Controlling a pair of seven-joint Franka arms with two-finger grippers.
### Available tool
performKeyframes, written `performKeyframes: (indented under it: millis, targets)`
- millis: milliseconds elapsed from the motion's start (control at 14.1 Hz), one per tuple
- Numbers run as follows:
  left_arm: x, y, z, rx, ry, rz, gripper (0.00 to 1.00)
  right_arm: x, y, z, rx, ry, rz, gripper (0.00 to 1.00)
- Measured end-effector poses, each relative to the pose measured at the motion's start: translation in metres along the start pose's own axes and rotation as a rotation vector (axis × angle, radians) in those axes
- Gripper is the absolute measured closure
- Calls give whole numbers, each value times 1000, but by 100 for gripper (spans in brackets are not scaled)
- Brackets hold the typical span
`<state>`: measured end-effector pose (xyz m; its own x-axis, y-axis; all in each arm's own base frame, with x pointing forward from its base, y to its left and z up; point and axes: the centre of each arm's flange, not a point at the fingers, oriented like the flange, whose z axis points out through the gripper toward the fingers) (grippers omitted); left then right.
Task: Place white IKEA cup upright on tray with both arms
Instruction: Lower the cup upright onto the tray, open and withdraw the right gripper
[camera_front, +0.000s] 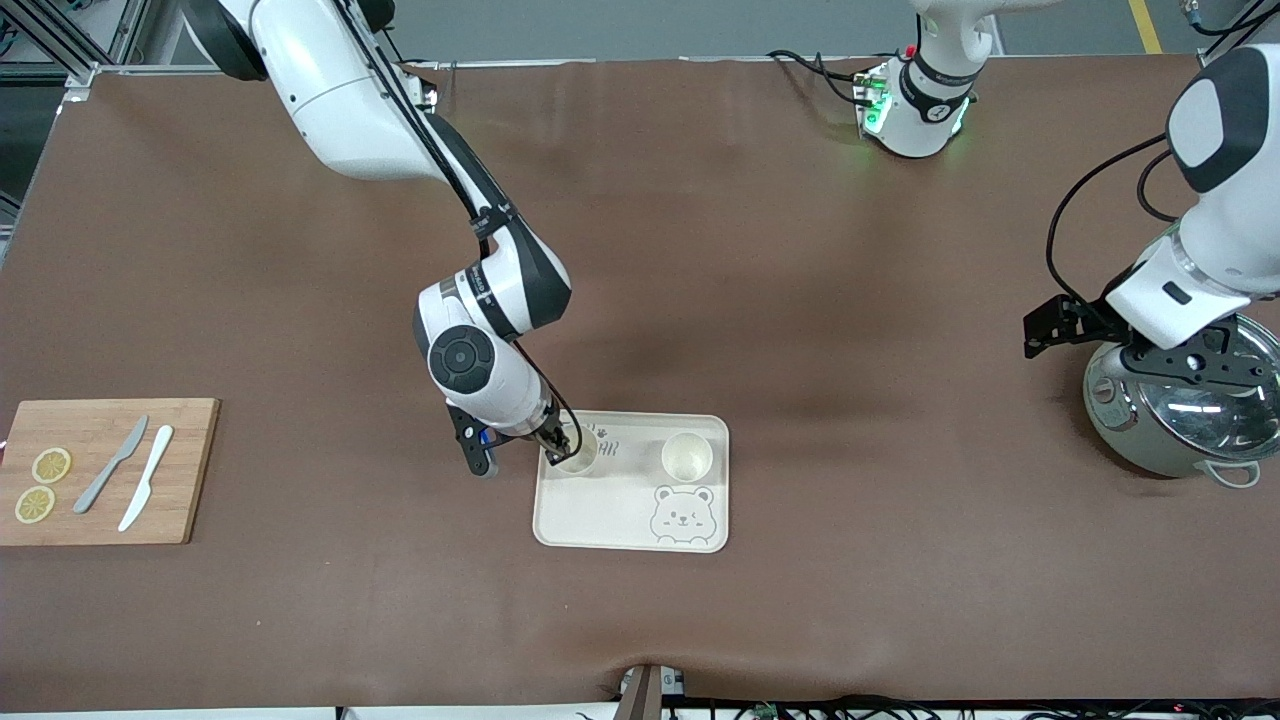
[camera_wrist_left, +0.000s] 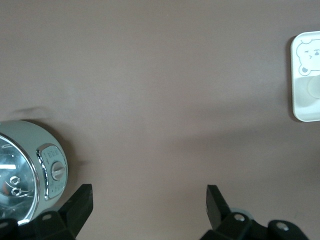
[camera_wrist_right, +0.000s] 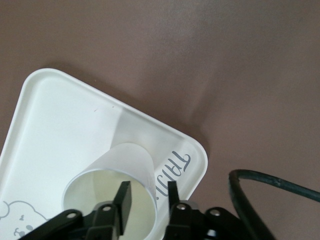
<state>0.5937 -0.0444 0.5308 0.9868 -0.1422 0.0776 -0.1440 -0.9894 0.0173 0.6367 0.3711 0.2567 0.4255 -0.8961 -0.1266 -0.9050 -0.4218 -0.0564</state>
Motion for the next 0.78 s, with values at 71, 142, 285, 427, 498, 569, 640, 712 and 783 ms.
performKeyframes:
  millis: [71, 142, 285, 427, 498, 569, 640, 712, 783]
  targets:
    - [-1, 1, -3, -4, 2, -3, 0, 0, -1, -2, 0, 0, 0, 49]
    - [-2, 1, -5, -5, 3, -7, 0, 0, -1, -3, -7, -1, -1, 37]
    - [-3, 1, -6, -6, 2, -10, 0, -2, -4, -15, -33, -4, -4, 20]
    - [-3, 2, -6, -6, 3, -10, 0, -4, -9, -41, -67, -7, -9, 1]
    - [-3, 2, -6, -6, 3, -10, 0, -1, -11, -56, -87, -7, -8, 0]
    - [-3, 1, -6, -6, 3, -11, 0, 6, -11, -69, -114, -7, 1, 0]
    - [-3, 1, -6, -6, 2, -13, 0, 16, -10, -79, -137, -8, 14, 0]
    - [-3, 0, -6, -6, 2, -15, 0, 29, -10, -90, -146, -9, 26, 0]
    - [-3, -1, -6, -5, 3, -18, 0, 42, -10, -104, -145, -10, 23, 0]
